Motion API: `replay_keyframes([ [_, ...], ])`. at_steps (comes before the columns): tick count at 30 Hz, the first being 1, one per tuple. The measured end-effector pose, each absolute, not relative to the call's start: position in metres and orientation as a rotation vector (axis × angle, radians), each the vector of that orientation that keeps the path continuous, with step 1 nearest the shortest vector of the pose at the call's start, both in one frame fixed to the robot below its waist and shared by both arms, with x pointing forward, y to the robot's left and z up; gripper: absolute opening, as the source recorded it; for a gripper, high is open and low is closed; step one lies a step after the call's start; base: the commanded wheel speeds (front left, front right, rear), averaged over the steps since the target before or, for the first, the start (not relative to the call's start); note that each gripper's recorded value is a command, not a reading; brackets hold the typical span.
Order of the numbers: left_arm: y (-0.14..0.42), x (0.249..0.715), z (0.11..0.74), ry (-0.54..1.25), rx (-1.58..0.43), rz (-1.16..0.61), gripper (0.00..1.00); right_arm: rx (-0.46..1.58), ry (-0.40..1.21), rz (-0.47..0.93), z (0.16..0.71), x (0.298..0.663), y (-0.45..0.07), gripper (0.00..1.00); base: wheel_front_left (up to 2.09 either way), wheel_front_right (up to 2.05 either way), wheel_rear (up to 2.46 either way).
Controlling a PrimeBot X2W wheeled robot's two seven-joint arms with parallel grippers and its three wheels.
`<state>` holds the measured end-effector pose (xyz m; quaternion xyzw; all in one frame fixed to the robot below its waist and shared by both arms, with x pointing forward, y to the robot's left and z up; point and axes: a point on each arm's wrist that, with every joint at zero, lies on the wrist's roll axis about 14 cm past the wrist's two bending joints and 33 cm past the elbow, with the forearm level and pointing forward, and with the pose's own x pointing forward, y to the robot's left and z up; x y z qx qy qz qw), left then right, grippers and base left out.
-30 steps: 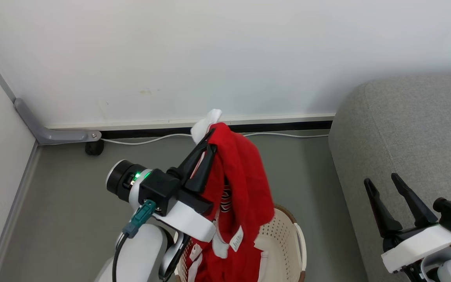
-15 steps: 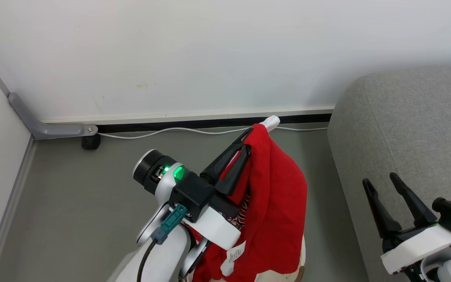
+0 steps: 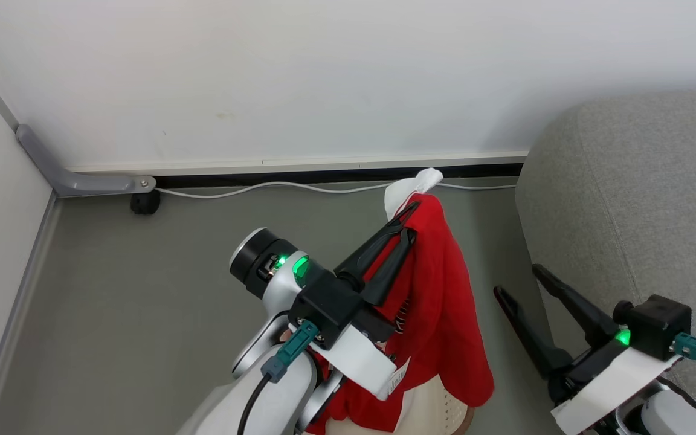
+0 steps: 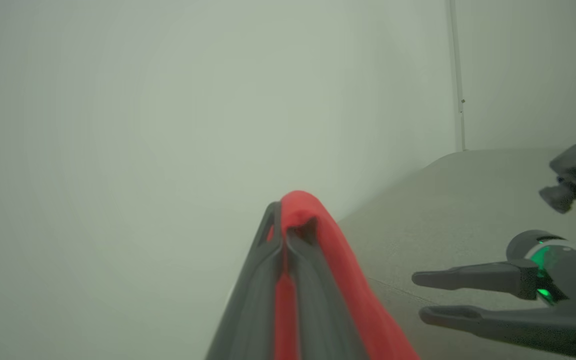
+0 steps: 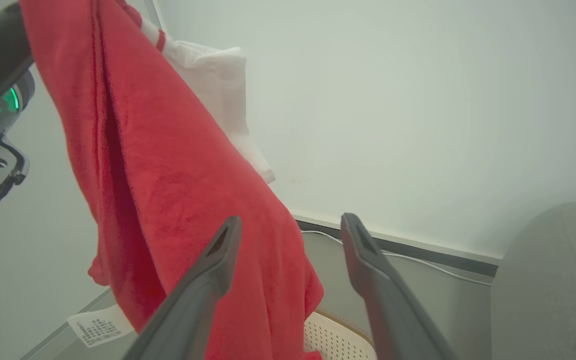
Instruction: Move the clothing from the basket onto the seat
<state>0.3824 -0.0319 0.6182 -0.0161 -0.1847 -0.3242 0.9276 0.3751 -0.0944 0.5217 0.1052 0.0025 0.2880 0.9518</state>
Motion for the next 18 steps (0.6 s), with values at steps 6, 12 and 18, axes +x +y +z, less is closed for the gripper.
replay_keyframes([
  [6,-0.039,0.377,0.625,-0.397,-0.029,-0.691,0.00,0.210,0.076,0.722,0.511,0.364,-0.064,1.00,0.00,0.00,0.00],
  [12,-0.039,0.373,0.627,-0.404,-0.024,-0.693,0.00,0.238,0.099,0.846,0.517,0.354,-0.034,1.00,0.00,0.00,0.00],
  [18,-0.039,0.371,0.625,-0.393,-0.037,-0.690,0.00,0.238,0.104,0.903,0.520,0.348,-0.021,1.00,0.00,0.00,0.00],
])
